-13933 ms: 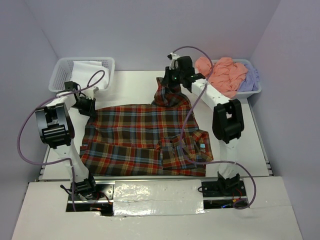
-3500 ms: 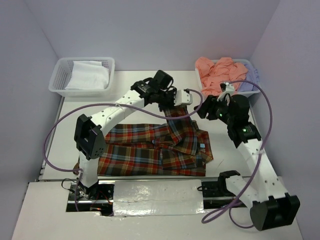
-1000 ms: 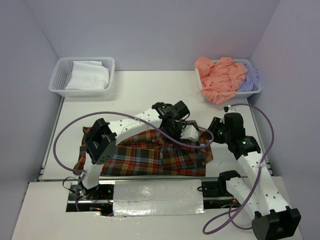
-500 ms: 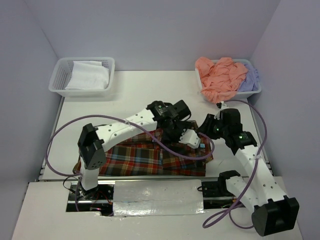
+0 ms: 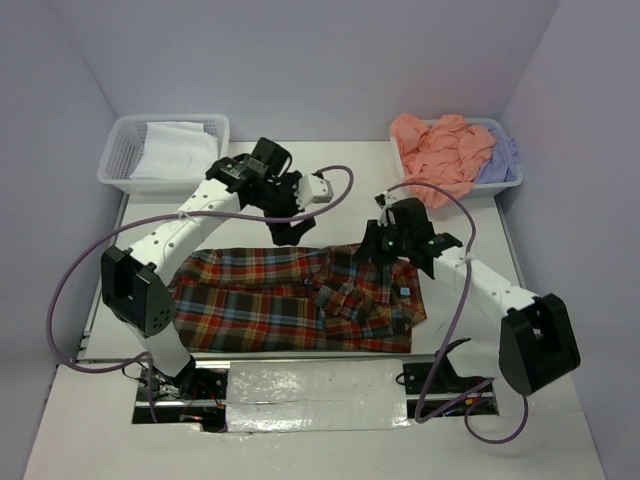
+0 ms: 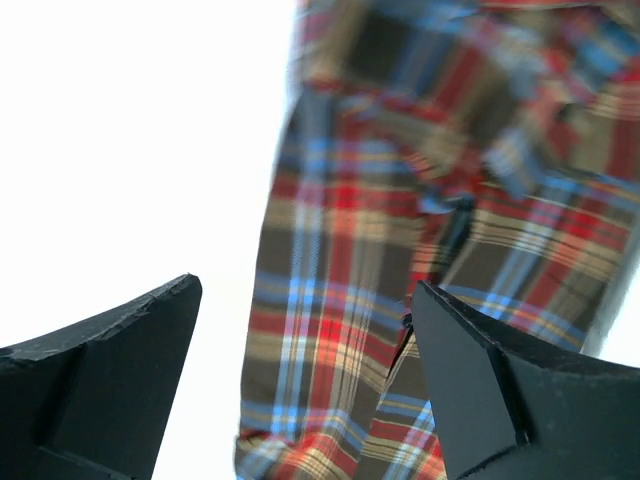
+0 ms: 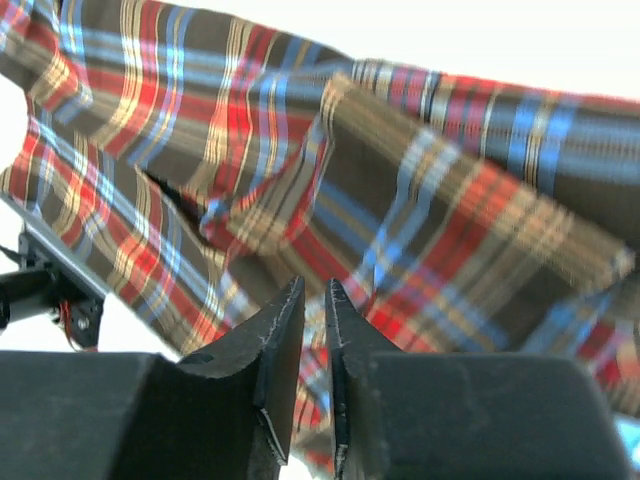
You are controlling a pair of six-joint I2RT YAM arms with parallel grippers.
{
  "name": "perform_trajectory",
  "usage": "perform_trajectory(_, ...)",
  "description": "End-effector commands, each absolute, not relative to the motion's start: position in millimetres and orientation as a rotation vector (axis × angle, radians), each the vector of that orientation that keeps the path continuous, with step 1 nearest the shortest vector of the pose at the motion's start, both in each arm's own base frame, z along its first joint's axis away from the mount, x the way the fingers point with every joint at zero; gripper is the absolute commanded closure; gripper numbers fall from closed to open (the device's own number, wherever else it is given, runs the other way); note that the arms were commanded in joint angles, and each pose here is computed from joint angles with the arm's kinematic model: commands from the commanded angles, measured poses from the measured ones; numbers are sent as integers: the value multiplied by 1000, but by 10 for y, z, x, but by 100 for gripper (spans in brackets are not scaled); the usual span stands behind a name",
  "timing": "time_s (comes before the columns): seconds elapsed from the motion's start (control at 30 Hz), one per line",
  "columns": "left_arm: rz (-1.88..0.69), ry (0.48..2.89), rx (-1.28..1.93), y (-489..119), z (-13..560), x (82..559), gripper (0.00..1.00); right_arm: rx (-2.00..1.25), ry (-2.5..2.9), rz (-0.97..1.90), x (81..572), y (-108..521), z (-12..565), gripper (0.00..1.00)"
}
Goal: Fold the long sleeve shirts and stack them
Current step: Fold the shirt
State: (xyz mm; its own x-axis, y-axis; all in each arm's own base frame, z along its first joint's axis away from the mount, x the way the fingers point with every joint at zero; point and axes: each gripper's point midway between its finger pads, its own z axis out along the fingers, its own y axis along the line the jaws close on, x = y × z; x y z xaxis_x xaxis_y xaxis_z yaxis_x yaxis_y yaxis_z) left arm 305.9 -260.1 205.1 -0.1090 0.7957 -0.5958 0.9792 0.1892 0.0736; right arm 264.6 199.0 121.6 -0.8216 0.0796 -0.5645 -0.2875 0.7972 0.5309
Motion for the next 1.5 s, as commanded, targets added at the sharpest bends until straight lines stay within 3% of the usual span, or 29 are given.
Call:
perform_trajectory(0.0,-478,2003,1455,-2475,2195,3174,1,-220,2288,892,2925,2210,1458,80)
perform_trajectory(0.2,-397,2179,1224,-1867,1919,3344,1,-448,2380,899,2446,2361,1131,87)
perform_trajectory(0.37,-299,2308,1056,-1323,1627,3320,1,-410,2460,885,2183,2274,840,92)
perform_trajectory(0.53,-112,2484,858,-514,1141,3320,2,-296,2645,746,2159,2124,369,95)
perform_trajectory(0.7,108,2602,790,97,703,3196,20,-252,2666,651,2264,2045,292,97)
perform_trajectory(0.97,280,2693,859,364,207,2902,18,-261,2689,589,2292,1985,219,98)
perform_trajectory(1.13,259,2658,859,330,345,2849,11,-302,2641,600,2370,2027,389,95)
perform_trajectory(1.17,213,2628,858,260,515,2881,3,-311,2631,597,2368,2017,452,94)
perform_trajectory(1.2,178,2613,856,210,621,2893,1,-332,2602,610,2407,2046,556,89)
perform_trajectory(1.33,95,2517,725,196,1260,3048,1,-346,2469,645,2517,2070,1054,72)
perform_trajectory(1.47,110,2462,588,365,1572,3179,1,-229,2402,680,2688,1940,1397,65)
